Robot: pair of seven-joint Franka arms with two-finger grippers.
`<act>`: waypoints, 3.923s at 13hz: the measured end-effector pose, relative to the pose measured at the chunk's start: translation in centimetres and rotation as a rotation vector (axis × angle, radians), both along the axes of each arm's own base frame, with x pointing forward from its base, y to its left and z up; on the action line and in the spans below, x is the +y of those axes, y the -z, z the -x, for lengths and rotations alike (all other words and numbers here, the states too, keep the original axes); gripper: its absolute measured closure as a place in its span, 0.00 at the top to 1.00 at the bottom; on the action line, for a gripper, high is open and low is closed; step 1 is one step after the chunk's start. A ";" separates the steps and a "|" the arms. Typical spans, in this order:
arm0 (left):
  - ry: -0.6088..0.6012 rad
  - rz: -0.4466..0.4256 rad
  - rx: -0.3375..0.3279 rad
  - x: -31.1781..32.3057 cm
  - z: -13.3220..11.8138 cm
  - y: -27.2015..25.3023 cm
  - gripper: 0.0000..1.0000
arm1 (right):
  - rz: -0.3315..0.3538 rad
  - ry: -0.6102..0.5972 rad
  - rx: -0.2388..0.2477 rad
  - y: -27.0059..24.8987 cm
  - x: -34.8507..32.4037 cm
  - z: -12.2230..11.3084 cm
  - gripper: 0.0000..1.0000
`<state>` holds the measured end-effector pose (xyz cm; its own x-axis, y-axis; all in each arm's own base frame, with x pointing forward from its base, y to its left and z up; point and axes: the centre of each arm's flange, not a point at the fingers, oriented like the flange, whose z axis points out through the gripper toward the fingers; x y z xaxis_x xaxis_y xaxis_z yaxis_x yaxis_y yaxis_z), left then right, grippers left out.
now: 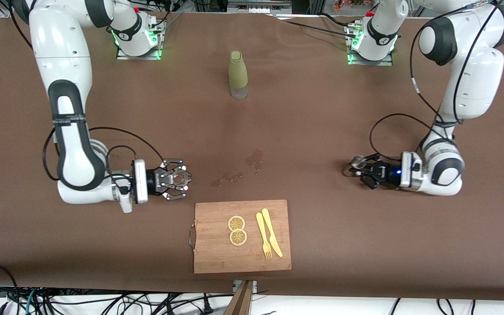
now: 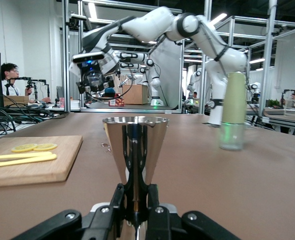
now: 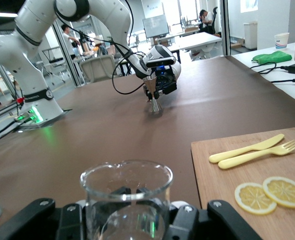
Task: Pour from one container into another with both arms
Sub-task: 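Bring the glass cup above the jigger held by the left gripper, then tilt the glass cup with the right gripper to pour into the jigger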
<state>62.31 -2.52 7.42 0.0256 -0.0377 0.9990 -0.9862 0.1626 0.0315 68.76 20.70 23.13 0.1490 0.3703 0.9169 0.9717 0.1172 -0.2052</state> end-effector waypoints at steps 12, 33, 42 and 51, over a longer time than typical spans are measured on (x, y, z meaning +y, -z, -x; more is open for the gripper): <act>-0.139 -0.012 0.127 -24.6 0.1 -0.8 0.21 | 0.228 0.180 -0.042 -3.0 16.1 3.3 0.13; -0.110 -0.051 0.124 -30.7 1.4 -1.9 0.21 | 0.566 0.047 -0.252 -5.1 21.2 6.2 0.13; -0.110 -0.052 0.122 -30.8 1.4 -1.9 0.21 | 0.690 -0.005 -0.326 -5.6 21.3 6.4 0.13; -0.111 -0.051 0.121 -30.8 1.4 -2.0 0.21 | 0.826 -0.009 -0.360 -7.3 23.5 8.0 0.13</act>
